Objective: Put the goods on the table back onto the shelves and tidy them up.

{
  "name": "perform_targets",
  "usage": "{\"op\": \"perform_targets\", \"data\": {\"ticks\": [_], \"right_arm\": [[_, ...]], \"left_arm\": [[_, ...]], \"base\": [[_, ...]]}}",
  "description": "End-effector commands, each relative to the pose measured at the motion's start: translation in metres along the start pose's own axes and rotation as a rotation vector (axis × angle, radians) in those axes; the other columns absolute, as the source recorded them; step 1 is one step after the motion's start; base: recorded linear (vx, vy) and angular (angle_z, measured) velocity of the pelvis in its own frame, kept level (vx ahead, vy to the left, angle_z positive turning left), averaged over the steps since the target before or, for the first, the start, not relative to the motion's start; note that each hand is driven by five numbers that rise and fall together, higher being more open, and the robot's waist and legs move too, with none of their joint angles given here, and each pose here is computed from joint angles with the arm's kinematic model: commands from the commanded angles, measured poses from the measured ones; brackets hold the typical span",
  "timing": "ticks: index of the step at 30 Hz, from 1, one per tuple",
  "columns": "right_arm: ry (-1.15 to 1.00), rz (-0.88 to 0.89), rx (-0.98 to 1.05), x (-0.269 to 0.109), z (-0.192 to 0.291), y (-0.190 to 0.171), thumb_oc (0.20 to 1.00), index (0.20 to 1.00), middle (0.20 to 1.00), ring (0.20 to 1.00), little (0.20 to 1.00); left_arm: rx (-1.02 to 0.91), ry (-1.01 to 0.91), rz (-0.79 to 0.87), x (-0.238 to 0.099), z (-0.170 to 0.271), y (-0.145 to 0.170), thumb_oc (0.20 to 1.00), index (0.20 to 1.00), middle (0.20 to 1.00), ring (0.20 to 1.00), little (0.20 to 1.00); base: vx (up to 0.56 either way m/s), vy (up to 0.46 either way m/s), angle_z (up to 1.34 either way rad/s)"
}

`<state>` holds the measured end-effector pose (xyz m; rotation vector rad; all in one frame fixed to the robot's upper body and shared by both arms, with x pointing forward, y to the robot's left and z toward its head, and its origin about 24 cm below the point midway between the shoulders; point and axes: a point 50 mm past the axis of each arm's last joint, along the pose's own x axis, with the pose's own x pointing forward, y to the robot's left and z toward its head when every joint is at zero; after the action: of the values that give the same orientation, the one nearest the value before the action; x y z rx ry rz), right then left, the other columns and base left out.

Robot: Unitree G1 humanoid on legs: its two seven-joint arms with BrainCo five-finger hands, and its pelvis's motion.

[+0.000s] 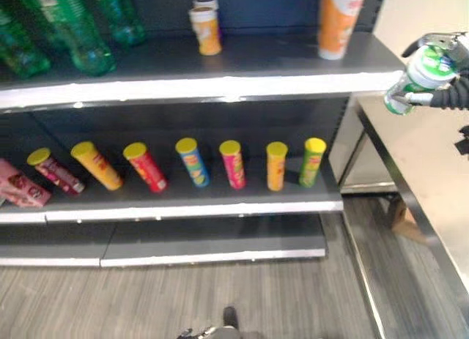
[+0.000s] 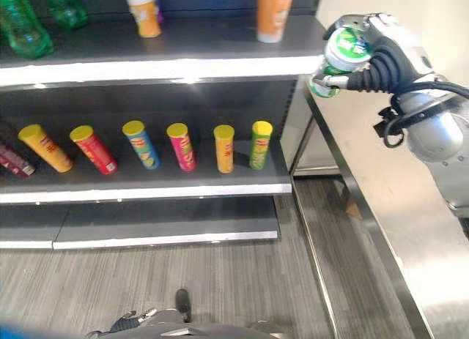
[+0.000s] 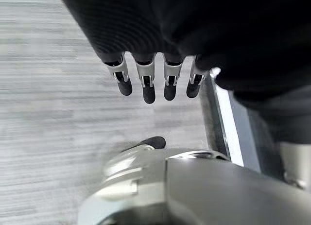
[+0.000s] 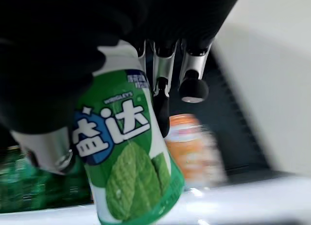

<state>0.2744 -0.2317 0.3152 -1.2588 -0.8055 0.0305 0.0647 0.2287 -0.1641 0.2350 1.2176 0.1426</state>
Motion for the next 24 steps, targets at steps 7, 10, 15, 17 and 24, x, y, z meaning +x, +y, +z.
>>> {"op": "perform_targets", "data": {"ticks": [7,10,15,17,24], "right_arm": [[0.013,0.001,-0.103,0.033,-0.004,-0.006,0.2,0.2,0.2,0.2,0.2],[0.028,0.002,-0.133,0.042,-0.006,-0.018,0.2,0.2,0.2,0.2,0.2],[0.053,-0.009,-0.118,0.063,-0.009,-0.029,0.2,0.2,0.2,0.2,0.2],[0.062,0.005,-0.115,0.066,-0.011,-0.026,0.2,0.2,0.2,0.2,0.2],[0.155,0.056,-0.044,0.073,-0.029,-0.01,0.2,0.2,0.2,0.2,0.2]], "left_arm": [[0.136,-0.044,0.086,0.002,0.015,0.037,1.0,1.0,1.0,1.0,1.0],[0.129,-0.073,0.101,0.002,0.024,0.047,1.0,1.0,1.0,1.0,1.0],[0.074,-0.065,0.096,0.001,0.019,0.047,1.0,1.0,1.0,1.0,1.0],[0.056,-0.057,0.088,0.001,0.016,0.044,1.0,1.0,1.0,1.0,1.0],[0.037,-0.029,0.064,0.001,0.007,0.033,1.0,1.0,1.0,1.0,1.0]], "base": [[0.03,0.209,0.36],[0.02,-0.013,0.56],[0.06,-0.078,0.6],[0.06,-0.068,0.12],[0.04,-0.066,0.16]]}}
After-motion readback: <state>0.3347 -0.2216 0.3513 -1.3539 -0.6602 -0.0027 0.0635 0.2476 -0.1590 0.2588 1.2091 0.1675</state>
